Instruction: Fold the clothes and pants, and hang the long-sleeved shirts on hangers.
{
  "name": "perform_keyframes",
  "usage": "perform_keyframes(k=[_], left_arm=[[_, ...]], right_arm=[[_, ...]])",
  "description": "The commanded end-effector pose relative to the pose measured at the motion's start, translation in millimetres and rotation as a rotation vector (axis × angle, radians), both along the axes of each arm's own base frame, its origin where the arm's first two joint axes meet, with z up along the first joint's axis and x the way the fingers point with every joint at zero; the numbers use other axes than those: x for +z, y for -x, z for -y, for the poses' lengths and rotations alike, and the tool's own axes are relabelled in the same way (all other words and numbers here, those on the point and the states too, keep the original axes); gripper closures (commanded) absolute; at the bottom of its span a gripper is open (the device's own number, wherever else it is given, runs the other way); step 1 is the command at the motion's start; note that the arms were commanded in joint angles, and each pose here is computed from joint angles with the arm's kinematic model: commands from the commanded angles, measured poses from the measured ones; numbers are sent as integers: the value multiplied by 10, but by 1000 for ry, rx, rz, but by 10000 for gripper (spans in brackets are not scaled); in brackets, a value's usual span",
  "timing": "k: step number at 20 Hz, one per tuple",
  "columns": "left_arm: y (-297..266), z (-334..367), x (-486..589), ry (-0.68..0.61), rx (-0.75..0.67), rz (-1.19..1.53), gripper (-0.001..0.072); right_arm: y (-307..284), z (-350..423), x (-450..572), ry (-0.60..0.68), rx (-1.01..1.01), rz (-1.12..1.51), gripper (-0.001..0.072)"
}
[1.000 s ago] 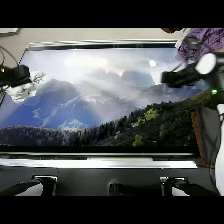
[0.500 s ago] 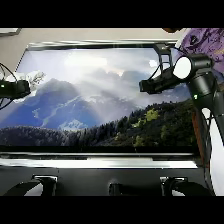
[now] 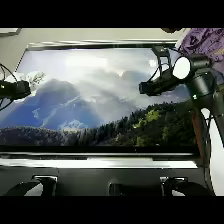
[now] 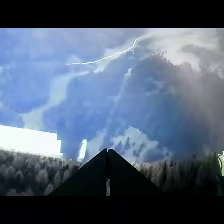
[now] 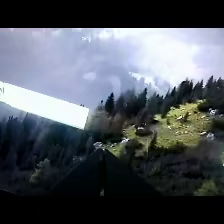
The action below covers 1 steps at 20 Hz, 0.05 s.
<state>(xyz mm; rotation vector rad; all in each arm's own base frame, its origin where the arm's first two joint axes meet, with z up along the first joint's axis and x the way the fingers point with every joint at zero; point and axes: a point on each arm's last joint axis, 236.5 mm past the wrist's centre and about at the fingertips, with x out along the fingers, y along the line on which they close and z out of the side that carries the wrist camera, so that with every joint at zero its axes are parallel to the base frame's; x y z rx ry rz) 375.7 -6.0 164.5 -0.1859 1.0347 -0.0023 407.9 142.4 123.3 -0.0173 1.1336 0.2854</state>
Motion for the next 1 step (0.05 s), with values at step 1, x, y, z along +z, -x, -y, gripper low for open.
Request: perform_keyframes(k=[1], left_arm=[[2,-4,1,0,1,0,685]], right_arm=[[3,-3,4,1,2,0,672]])
